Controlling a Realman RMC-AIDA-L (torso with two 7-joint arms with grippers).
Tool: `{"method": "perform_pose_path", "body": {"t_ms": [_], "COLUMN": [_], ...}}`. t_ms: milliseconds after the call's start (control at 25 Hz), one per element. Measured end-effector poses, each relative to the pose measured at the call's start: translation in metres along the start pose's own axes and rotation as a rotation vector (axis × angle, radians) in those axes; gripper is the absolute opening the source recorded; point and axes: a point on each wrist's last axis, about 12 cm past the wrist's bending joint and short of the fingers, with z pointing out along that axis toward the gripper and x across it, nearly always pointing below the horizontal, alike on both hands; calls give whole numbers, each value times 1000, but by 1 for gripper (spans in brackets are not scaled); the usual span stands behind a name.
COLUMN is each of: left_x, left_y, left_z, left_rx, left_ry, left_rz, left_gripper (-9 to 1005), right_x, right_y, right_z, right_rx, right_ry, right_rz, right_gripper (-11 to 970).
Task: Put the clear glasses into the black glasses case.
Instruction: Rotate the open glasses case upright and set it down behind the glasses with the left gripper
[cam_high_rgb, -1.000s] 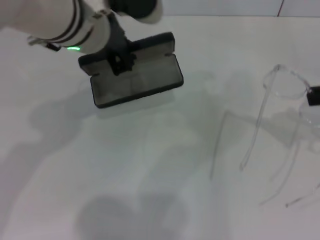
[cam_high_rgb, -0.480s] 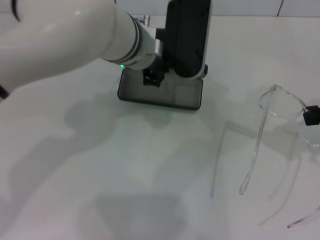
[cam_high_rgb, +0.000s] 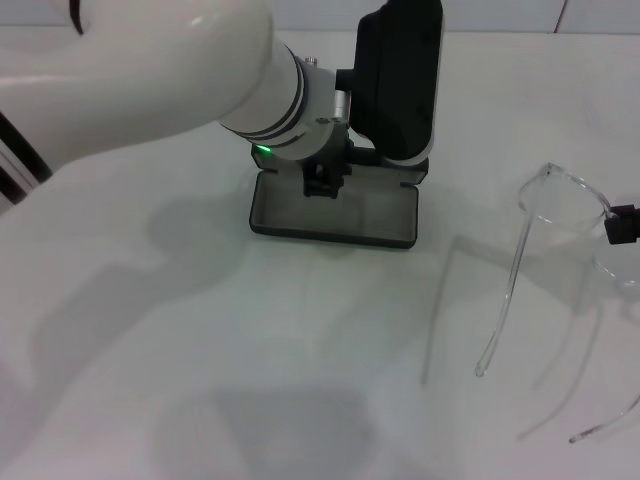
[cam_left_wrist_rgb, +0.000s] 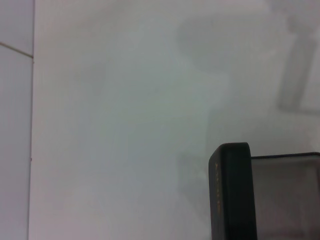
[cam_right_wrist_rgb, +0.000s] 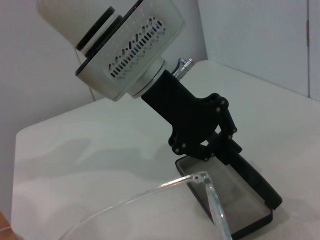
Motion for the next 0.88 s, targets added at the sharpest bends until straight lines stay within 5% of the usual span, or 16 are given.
{"method": "perform_pose_path", "body": {"t_ms": [760,880], "left_x": [0,-2], "left_y": [-7,-8], "left_z": [7,3], "left_rx": [19,28], "left_ry": [23,24], "left_rz": [-79,-84], "left_gripper": [223,315], "right_x": [1,2], "right_y": [1,1], "right_z": [-2,-2], "right_rx": [4,7], "right_ry": [-13,-14], "right_rz": [4,6], "right_gripper": [63,63]}}
